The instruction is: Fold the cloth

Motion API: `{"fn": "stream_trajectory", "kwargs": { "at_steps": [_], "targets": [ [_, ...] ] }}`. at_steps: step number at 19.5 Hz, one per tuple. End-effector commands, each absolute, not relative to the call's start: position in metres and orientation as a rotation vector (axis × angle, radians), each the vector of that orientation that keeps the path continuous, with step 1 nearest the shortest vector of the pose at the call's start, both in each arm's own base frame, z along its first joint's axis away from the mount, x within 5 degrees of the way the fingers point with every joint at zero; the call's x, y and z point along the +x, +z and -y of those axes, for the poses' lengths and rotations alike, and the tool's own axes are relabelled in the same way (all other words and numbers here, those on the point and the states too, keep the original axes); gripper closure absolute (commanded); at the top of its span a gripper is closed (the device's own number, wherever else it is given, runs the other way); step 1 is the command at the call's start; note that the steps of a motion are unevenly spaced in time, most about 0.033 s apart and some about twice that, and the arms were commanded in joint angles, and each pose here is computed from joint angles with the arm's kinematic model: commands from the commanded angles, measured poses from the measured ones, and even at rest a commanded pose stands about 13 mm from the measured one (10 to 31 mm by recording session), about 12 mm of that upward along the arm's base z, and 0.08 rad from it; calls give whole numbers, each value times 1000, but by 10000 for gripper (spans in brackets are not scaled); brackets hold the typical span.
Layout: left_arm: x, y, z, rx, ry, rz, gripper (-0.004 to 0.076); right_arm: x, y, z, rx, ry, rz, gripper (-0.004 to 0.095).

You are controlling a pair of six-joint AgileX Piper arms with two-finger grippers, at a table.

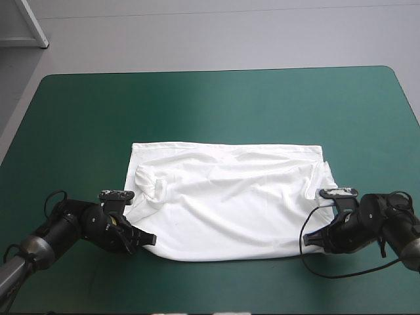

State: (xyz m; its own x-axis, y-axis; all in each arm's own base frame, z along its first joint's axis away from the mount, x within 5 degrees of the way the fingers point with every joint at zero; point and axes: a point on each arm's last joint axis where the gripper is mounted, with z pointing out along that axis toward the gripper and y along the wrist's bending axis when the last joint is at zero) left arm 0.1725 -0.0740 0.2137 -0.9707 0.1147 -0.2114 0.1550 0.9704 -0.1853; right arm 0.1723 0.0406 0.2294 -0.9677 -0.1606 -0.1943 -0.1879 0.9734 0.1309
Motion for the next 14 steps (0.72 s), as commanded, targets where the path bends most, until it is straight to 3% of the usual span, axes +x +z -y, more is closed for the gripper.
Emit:
{"fn": "stream_trajectory", "kwargs": {
  "at_steps": [1, 7, 14],
  "targets": [
    [179, 247, 78, 188, -316, -2874, 734, 180, 274, -41, -241, 219, -2781, 918],
    [233, 330, 85, 268, -199, -2640, 734, 220, 351, -38, -204, 110, -2466, 922],
    [316, 345, 75, 149, -119, -2473, 734, 294, 354, -41, -182, -15, -2291, 922]
  ]
}}
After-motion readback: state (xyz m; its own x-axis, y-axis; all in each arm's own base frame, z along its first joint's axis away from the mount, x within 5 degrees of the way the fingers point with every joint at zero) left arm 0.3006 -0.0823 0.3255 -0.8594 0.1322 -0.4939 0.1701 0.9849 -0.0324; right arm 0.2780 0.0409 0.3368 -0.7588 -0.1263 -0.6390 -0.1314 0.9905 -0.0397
